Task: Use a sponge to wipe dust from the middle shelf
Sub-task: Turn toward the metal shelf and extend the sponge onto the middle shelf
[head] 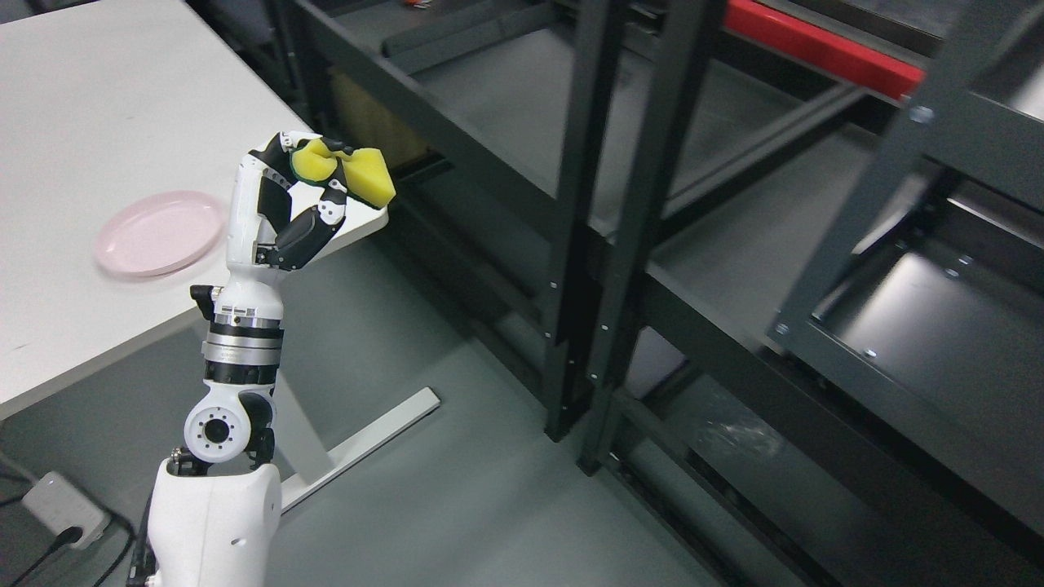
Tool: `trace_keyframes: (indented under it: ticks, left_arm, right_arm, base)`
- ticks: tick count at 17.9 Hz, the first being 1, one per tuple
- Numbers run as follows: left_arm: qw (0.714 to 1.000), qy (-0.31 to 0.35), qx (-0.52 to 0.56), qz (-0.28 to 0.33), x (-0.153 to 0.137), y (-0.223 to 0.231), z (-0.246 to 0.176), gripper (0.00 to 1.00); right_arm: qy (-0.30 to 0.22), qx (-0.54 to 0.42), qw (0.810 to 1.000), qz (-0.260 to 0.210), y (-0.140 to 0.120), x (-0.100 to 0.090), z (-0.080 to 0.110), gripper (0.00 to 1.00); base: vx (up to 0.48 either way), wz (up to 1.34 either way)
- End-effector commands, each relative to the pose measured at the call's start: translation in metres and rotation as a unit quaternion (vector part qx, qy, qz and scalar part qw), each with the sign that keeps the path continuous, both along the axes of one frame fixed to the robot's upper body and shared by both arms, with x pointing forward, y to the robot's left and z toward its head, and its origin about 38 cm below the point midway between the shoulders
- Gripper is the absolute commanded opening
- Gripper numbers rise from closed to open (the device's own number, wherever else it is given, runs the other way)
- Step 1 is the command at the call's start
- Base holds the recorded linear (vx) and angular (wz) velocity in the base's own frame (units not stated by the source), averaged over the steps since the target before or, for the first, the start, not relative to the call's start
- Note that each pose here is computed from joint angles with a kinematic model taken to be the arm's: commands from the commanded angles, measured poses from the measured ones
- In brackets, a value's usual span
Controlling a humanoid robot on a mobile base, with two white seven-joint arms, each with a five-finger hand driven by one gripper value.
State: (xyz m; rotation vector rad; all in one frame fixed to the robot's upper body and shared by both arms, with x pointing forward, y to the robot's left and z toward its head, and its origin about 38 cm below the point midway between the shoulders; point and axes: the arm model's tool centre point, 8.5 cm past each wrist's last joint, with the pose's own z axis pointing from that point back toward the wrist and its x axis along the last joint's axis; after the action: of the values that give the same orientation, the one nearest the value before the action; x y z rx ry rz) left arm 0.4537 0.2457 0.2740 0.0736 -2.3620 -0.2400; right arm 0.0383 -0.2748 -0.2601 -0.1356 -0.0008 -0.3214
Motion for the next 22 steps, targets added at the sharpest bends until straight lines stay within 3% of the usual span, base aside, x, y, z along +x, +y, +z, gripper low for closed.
trace_keyframes:
  ticks: [1, 4, 6, 8, 12, 14, 17, 20, 22]
  left_arm:
    - [0.997, -0.012, 0.068, -0.025, -0.004, -0.023, 0.008, 0.02]
    - [0.985, -0.061, 0.130, -0.091, -0.014, -0.083, 0.035, 0.02]
    - [0.961, -0.091, 0.202, -0.163, -0.031, -0.141, 0.044, 0.02]
    - [0.917, -0.117, 0.293, -0.242, -0.055, -0.212, 0.036, 0.02]
    - [0.817, -0.224, 0.455, -0.274, -0.089, -0.285, 0.053, 0.02]
    - [0.752, -0.314, 0.529, -0.236, -0.091, -0.294, 0.101, 0.02]
    - [0.689, -0.408, 0.584, -0.132, -0.094, -0.299, 0.192, 0.02]
    - [0.648, -0.415, 0.637, -0.033, -0.067, -0.287, 0.223, 0.03]
    - [0.615, -0.394, 0.683, 0.019, -0.031, -0.269, 0.221, 0.03]
  right_arm:
    - [-0.009, -0.010, 1.000, 0.000, -0.012, 0.006, 0.001, 1.00]
    - [-0.009, -0.010, 1.000, 0.000, -0.012, 0.006, 0.001, 1.00]
    - [-0.009, -0.010, 1.000, 0.000, -0.012, 0.006, 0.001, 1.00]
    - [-0.009, -0.010, 1.000, 0.000, -0.012, 0.006, 0.001, 1.00]
    - [-0.009, -0.010, 1.000, 0.000, -0.012, 0.006, 0.001, 1.00]
    - [-0.009, -0.010, 1.000, 0.000, -0.012, 0.006, 0.001, 1.00]
    - [-0.009, -0.010, 1.000, 0.000, -0.012, 0.006, 0.001, 1.00]
    - [-0.009, -0.010, 1.000, 0.000, -0.012, 0.006, 0.001, 1.00]
    - [-0.009, -0.010, 1.000, 0.000, -0.012, 0.006, 0.001, 1.00]
  base:
    - [-0.266, -1.04]
    - [-0.239, -1.09]
    - [-0.176, -1.18]
    - [-0.163, -1.13]
    - [-0.089, -0.95]
    - [-0.021, -0.71]
    - [0.018, -0.44]
    - [0.033, -0.06]
    - [0.008, 0.08]
